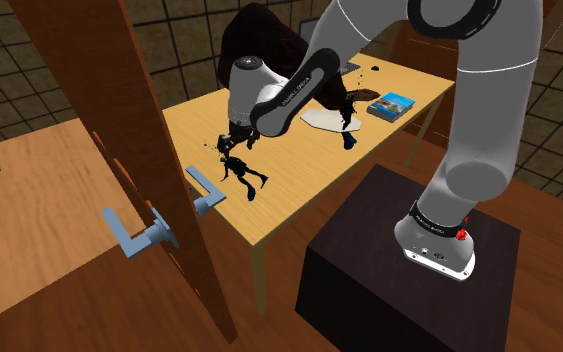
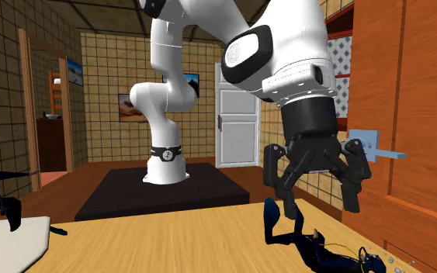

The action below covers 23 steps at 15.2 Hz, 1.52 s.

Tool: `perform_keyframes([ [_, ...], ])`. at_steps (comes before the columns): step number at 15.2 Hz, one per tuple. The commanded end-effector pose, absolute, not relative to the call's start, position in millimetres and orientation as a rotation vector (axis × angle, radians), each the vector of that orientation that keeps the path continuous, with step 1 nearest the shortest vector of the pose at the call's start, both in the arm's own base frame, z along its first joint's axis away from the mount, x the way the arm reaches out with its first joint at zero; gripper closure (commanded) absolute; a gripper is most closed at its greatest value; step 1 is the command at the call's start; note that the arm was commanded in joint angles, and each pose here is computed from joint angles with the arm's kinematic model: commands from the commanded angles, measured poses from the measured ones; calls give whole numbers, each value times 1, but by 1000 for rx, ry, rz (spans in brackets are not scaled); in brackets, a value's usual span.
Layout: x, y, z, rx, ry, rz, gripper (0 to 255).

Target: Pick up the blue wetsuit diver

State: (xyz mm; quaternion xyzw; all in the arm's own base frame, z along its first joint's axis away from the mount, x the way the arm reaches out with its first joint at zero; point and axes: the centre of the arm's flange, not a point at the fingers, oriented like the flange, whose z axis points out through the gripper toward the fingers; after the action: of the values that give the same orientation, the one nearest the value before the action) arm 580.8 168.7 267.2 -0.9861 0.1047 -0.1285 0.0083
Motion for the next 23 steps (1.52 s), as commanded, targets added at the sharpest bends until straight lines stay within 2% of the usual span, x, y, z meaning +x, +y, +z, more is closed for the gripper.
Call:
perform_keyframes([
  [1, 600, 175, 246, -3076, 337, -416, 0],
  [11, 606, 178, 199, -3074, 340, -420, 0],
  [12, 606, 178, 199, -3074, 340, -420, 255],
  [23, 606, 178, 210, -3074, 340, -420, 255],
])
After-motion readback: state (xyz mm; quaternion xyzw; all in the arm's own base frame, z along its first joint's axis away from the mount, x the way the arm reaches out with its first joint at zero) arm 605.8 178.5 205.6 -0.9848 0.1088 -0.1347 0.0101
